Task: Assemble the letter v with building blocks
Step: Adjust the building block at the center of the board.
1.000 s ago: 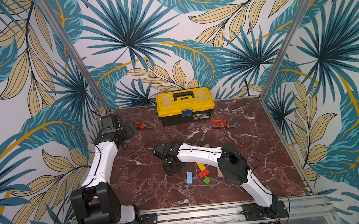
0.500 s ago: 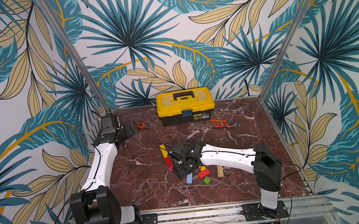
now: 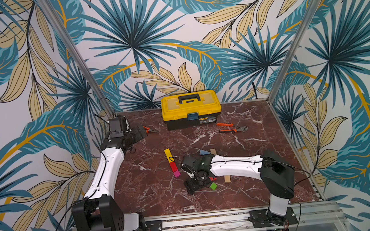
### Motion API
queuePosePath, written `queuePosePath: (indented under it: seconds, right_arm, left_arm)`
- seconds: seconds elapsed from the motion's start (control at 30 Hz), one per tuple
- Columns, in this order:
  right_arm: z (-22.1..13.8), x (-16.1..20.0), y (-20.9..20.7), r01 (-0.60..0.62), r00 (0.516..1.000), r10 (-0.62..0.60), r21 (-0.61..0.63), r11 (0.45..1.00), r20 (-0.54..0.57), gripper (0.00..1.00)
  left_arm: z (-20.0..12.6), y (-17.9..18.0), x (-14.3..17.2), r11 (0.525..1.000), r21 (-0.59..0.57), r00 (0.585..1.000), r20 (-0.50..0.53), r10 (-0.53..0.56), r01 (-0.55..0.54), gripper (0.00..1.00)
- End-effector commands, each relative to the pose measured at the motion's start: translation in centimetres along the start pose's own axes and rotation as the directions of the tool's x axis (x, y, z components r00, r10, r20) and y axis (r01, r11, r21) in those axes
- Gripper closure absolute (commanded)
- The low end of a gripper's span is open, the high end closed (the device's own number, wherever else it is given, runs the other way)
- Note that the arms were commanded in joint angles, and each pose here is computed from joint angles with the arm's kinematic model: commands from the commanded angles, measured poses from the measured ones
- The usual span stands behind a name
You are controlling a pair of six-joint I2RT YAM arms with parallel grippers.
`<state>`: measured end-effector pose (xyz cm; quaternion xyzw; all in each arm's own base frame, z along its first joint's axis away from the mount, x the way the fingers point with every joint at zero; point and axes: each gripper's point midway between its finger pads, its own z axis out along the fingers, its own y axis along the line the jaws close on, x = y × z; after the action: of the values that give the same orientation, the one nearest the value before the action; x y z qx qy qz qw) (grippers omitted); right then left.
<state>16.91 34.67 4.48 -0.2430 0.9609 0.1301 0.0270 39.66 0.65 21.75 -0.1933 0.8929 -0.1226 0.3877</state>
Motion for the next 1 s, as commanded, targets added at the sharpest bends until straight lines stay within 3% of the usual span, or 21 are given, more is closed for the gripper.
queuePosePath:
  seconds: [0.0,0.97]
  right_arm:
    - [0.1,0.4,0.8,-0.007,1.0,0.007,-0.046,0.999,-0.006,0.22]
    - [2.3,1.6,-0.3,-0.044,0.995,0.044,0.002,0.999,-0.086,0.22]
  left_arm:
    - [-1.5,-1.1,-1.7,0.999,0.019,0.998,0.062,0.027,-0.029,0.01]
    - [0.7,-1.5,-1.1,0.999,0.029,0.999,0.003,0.045,-0.046,0.01]
